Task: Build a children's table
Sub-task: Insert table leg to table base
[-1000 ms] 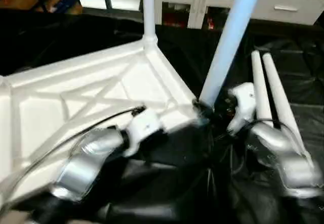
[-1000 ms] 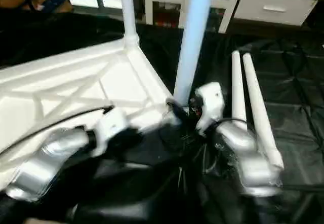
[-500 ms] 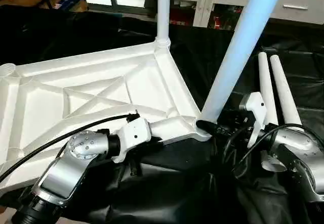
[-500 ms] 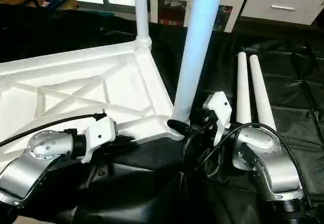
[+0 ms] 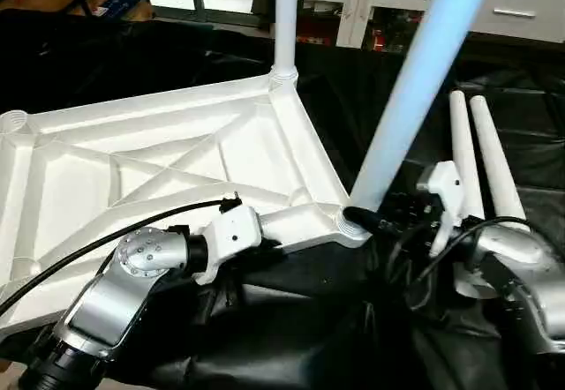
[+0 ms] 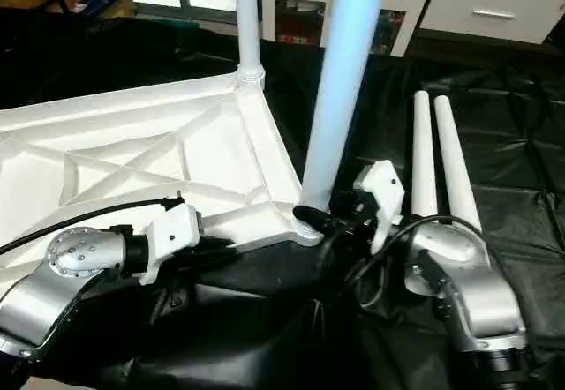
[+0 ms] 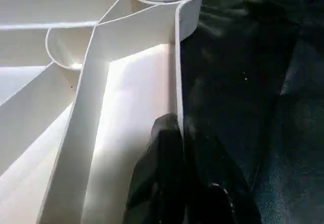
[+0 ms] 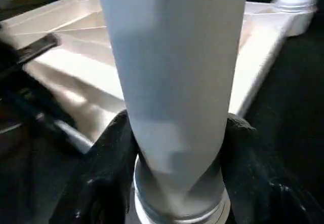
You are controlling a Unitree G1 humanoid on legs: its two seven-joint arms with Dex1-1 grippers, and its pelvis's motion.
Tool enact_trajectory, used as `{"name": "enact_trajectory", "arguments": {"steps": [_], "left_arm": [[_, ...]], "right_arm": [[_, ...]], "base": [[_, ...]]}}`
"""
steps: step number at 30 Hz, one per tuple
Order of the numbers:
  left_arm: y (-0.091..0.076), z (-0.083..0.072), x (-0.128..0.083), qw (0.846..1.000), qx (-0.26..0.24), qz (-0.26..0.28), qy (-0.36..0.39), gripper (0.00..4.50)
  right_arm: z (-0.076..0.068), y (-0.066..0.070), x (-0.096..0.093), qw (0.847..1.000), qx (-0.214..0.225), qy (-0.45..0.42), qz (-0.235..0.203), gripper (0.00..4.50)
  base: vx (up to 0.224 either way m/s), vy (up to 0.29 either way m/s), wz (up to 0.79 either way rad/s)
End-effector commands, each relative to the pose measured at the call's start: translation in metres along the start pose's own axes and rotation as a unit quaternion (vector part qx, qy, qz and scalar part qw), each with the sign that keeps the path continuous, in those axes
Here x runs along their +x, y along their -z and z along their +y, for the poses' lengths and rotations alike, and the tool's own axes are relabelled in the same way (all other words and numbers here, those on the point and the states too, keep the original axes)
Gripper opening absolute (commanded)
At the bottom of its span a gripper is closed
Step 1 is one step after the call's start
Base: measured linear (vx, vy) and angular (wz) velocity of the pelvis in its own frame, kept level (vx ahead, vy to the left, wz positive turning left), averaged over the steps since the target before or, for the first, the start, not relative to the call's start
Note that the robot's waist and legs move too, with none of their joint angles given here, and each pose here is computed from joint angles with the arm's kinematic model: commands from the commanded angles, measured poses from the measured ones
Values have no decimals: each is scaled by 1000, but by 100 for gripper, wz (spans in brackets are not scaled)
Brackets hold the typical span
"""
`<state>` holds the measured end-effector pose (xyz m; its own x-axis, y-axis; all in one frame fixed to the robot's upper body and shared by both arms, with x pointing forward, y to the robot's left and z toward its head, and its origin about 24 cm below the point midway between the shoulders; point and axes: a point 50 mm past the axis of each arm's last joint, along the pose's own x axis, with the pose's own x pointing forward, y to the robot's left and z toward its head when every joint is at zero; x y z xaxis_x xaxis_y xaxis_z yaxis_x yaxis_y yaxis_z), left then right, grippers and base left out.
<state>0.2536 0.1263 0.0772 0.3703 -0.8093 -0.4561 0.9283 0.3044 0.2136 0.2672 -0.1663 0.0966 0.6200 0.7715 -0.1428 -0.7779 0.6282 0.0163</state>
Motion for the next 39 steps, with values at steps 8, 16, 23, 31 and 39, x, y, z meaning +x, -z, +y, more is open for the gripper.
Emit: {"name": "enact_trajectory", "arguments": {"steps": [8, 16, 23, 31, 39], "left_arm": [[-4, -14, 64, 984, -136, 43, -106, 0], [-11, -20, 60, 996, -80, 16, -47, 0], [11, -28, 23, 998, -23, 26, 57, 0], [23, -27, 8, 996, -21, 40, 74, 0], [21, -27, 8, 996, -16, 30, 80, 0]], "right_arm": [[8, 38, 50, 955, 150, 253, 34, 197], [22, 19, 57, 988, 84, 132, 4, 196], [11, -6, 11, 1000, 4, -4, -20, 291], [10, -7, -18, 995, -33, -91, 21, 312], [8, -4, -15, 994, -31, -105, 21, 267]], "base": [[-8, 3, 0], [-7, 2, 1], [35, -13, 0], [37, -2, 1], [0, 0, 0]]}}
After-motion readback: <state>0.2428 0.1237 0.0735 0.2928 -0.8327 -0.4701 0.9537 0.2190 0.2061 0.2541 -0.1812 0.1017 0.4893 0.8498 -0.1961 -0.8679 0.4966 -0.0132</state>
